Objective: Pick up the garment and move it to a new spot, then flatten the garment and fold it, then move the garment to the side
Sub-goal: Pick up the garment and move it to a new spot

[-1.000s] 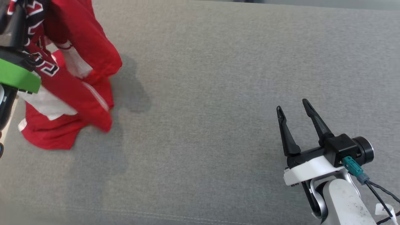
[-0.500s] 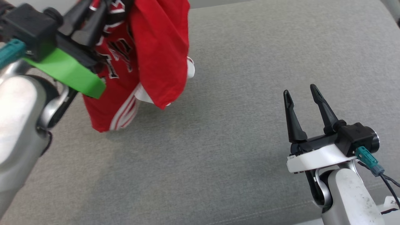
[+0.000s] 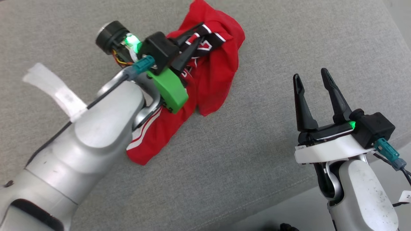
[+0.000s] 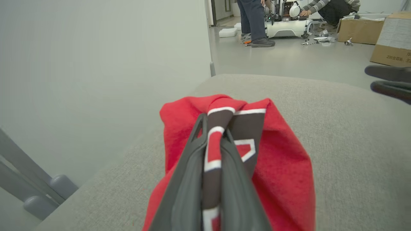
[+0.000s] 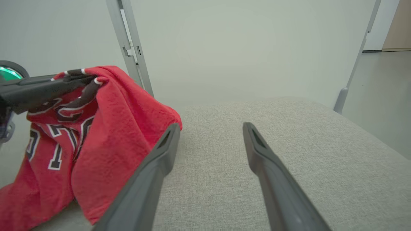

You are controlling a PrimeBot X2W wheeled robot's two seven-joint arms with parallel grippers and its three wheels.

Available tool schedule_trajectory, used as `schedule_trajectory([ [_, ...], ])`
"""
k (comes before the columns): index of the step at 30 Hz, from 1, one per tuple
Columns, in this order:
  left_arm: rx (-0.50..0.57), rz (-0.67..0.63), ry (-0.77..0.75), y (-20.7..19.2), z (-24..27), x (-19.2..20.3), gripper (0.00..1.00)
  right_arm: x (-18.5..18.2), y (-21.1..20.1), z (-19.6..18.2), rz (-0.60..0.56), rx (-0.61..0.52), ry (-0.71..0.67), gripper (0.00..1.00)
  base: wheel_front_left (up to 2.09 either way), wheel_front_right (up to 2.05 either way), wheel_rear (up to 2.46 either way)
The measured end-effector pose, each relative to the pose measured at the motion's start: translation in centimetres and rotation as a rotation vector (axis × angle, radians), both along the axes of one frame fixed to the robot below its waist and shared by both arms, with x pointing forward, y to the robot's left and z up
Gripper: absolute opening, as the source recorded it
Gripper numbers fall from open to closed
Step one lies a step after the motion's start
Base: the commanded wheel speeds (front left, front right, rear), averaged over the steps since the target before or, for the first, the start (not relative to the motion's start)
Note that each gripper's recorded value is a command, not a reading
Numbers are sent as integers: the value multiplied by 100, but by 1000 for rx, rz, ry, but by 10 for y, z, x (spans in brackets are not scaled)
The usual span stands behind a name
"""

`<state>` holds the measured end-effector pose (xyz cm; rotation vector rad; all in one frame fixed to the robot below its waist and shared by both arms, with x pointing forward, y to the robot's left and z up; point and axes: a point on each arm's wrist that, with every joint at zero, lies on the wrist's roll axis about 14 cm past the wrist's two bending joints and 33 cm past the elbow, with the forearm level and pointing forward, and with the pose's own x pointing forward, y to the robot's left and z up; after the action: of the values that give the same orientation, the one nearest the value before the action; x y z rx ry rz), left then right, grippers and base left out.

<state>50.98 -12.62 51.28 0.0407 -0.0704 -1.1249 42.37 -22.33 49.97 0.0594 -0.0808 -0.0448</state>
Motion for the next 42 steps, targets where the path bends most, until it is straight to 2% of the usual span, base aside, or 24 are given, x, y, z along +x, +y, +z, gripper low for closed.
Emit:
schedule_trajectory([
  [1,-7,-26,33,-13,-14,-4,0,1,-5,-6,-13,-3,16,100,0,0,0],
  [2,-12,-36,54,-20,-21,-6,22,0,-7,-10,-21,-5,28,100,0,0,0],
  [3,-12,-56,78,-28,-31,-12,33,0,-11,-15,-31,-9,43,100,0,0,0],
  [4,0,-81,97,-36,-41,-19,86,0,-12,-20,-36,-13,57,100,0,0,0],
  [5,6,-105,111,-43,-50,-26,100,0,-13,-25,-38,-19,72,100,0,0,0],
  [9,-27,-123,154,-56,-54,-33,100,3,-13,-35,-34,-31,100,100,0,0,0],
  [14,-160,-19,133,-40,-18,-13,100,9,-3,-38,-2,-48,102,100,0,0,0],
  [20,-192,234,167,22,-24,-6,100,2,12,-31,37,-51,88,100,0,0,0],
  [26,-184,514,195,107,-34,-22,100,-8,40,-20,112,-49,62,100,0,0,0],
  [32,-182,791,230,196,-43,-60,100,-17,68,-4,189,-35,16,100,0,0,0],
  [42,-234,991,176,269,-25,-140,100,-49,91,7,251,-24,-9,100,0,0,0],
])
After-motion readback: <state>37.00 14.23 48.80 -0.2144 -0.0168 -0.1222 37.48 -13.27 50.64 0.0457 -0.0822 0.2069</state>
